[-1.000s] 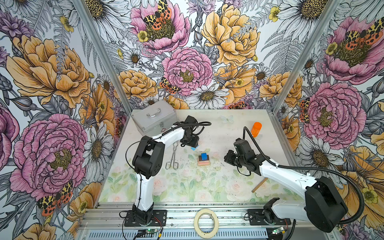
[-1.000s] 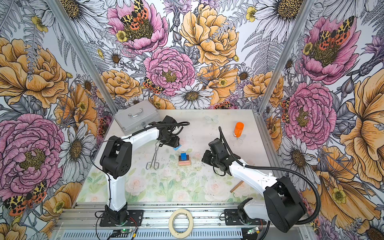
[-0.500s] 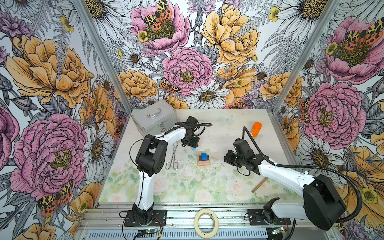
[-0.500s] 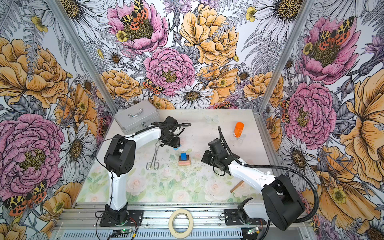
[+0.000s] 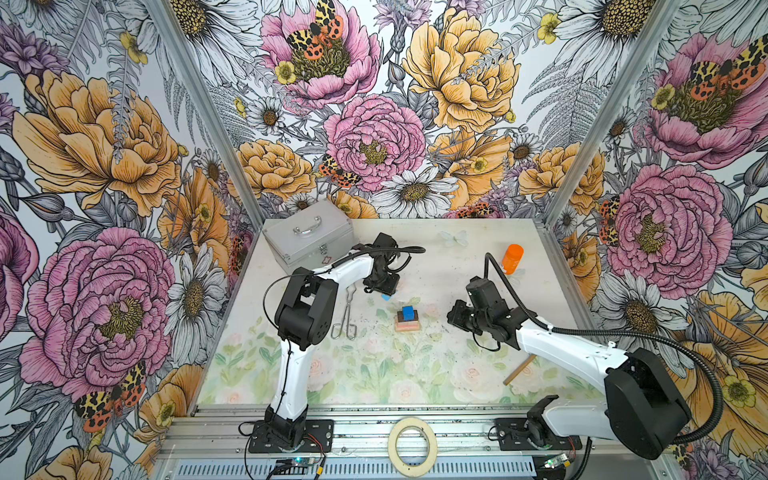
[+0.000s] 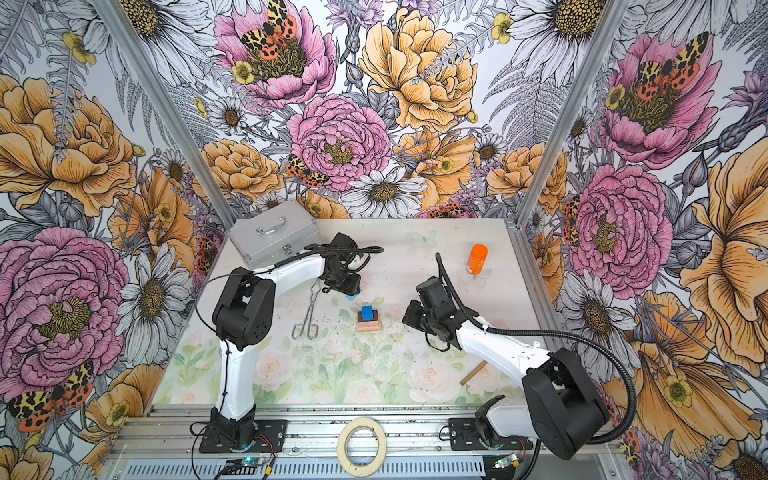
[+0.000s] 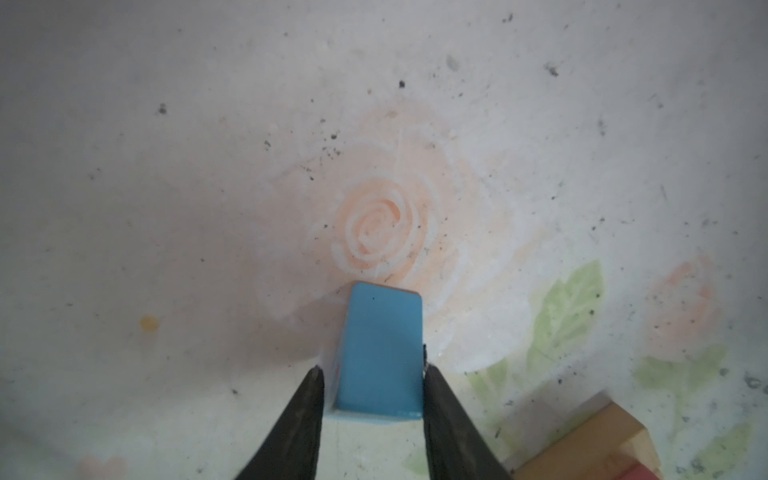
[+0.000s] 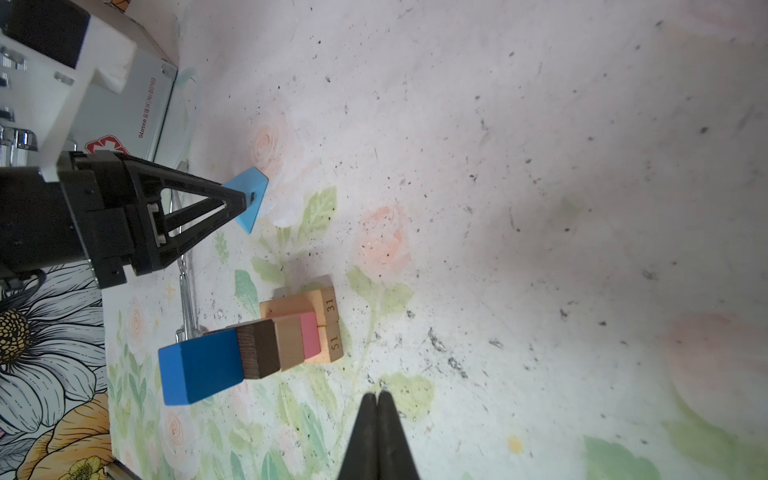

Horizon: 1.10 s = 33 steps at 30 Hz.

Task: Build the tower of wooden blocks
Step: 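Lower the left gripper around the light blue block and close it, then lift the light blue block with the left gripper and carry it over the stack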

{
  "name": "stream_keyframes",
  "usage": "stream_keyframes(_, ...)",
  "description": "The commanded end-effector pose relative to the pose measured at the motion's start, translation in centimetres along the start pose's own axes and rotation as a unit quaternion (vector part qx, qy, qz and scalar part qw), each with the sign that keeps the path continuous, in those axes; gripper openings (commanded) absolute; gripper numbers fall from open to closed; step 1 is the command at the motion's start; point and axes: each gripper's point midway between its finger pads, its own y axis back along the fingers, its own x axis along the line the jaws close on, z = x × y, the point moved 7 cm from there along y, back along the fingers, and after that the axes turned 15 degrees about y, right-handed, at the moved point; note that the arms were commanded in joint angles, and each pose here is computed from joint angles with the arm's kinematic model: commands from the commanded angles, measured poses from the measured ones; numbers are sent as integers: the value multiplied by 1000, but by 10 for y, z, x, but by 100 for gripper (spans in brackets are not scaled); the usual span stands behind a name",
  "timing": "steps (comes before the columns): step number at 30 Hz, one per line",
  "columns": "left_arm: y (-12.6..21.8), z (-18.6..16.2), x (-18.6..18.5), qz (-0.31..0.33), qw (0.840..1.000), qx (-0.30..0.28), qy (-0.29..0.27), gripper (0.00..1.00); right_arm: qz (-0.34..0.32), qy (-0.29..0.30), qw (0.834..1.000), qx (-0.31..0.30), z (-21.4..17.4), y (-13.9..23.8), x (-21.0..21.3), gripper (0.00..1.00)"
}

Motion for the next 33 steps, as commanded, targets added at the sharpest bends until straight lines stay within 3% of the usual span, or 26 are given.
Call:
stream_keyframes(1, -4, 0, -5, -7, 1000, 6, -12, 40, 4, 4, 1000, -3, 2, -3, -1, 0)
stream_keyframes(6, -6, -1, -6, -3, 1000, 9, -12, 39, 4, 4, 1000, -2, 2, -3, -1, 0)
stream_keyframes(19, 16, 4, -4, 22, 999, -20, -16, 6, 5, 3, 1000, -4, 1, -2, -1, 0)
stream_keyframes(23, 44, 8, -4, 33, 998, -45, -23, 0, 8, 3, 1000, -6, 2, -1, 0, 0)
stream_keyframes(28, 92, 10, -7, 30, 995, -91, -31, 0, 11, 8, 1000, -13, 1, 4, 0, 0)
stream_keyframes(33, 144, -1, -29, 8, 986, -143, -84, 0, 16, 16, 999, -26, 5, 11, 0, 0)
